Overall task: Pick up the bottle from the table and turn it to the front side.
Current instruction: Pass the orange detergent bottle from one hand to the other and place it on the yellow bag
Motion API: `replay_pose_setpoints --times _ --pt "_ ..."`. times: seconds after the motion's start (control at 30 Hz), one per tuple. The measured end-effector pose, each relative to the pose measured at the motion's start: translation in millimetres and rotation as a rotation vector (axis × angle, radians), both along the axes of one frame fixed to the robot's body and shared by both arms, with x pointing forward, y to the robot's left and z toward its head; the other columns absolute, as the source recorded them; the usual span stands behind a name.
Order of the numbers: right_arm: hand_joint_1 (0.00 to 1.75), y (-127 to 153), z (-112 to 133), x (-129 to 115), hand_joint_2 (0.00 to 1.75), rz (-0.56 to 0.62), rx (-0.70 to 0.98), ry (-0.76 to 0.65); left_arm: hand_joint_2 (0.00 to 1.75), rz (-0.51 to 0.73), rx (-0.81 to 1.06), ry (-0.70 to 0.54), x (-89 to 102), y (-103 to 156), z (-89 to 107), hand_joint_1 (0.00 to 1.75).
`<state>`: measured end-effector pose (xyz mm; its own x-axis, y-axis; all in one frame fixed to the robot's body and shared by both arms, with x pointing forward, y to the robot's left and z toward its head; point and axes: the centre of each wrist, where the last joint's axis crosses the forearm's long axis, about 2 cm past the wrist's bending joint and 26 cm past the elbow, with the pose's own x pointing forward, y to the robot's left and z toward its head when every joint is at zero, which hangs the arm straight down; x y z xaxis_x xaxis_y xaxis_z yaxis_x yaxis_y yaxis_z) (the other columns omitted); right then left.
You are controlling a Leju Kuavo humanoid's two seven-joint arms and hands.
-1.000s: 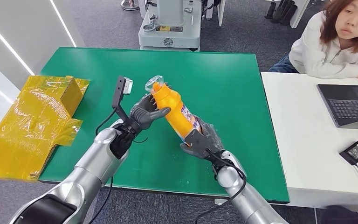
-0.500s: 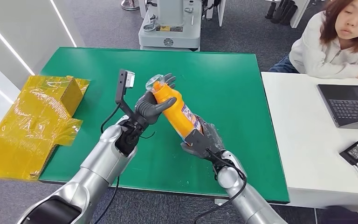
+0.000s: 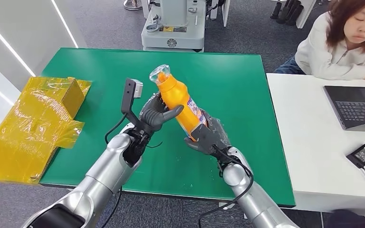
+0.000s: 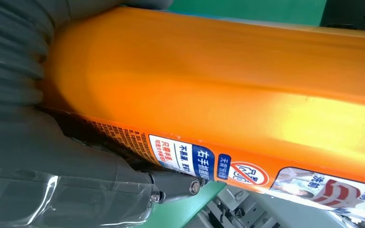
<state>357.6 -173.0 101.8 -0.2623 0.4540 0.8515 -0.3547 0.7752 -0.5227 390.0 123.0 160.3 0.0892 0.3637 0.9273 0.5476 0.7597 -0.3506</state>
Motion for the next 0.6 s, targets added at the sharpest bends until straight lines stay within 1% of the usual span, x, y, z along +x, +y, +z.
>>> replay_pose_setpoints --times 0.13,0.27,0.4,0.47,0.6 --pt "1.75 0.3 0.9 2.0 1.75 0.005 -0.003 0.0 1.75 0.003 -0.011 0.009 0.1 0.3 0.1 1.68" --pt "1.75 2.7 2.5 4.5 1.75 0.017 -0.012 0.004 1.75 0.005 -0.038 0.045 1.5 2.9 0.7 1.61" --pt "1.75 6.3 5.3 7.8 1.75 0.024 -0.017 0.002 1.75 0.01 -0.052 0.056 4.8 6.7 3.5 1.42" --pt "1.75 7.2 5.7 8.7 1.75 0.026 -0.019 0.003 1.75 0.007 -0.063 0.066 5.5 8.0 3.9 1.4" --pt "1.75 9.0 4.5 9.0 1.75 0.029 -0.021 0.011 1.75 -0.003 -0.092 0.101 6.1 9.2 4.5 1.41"
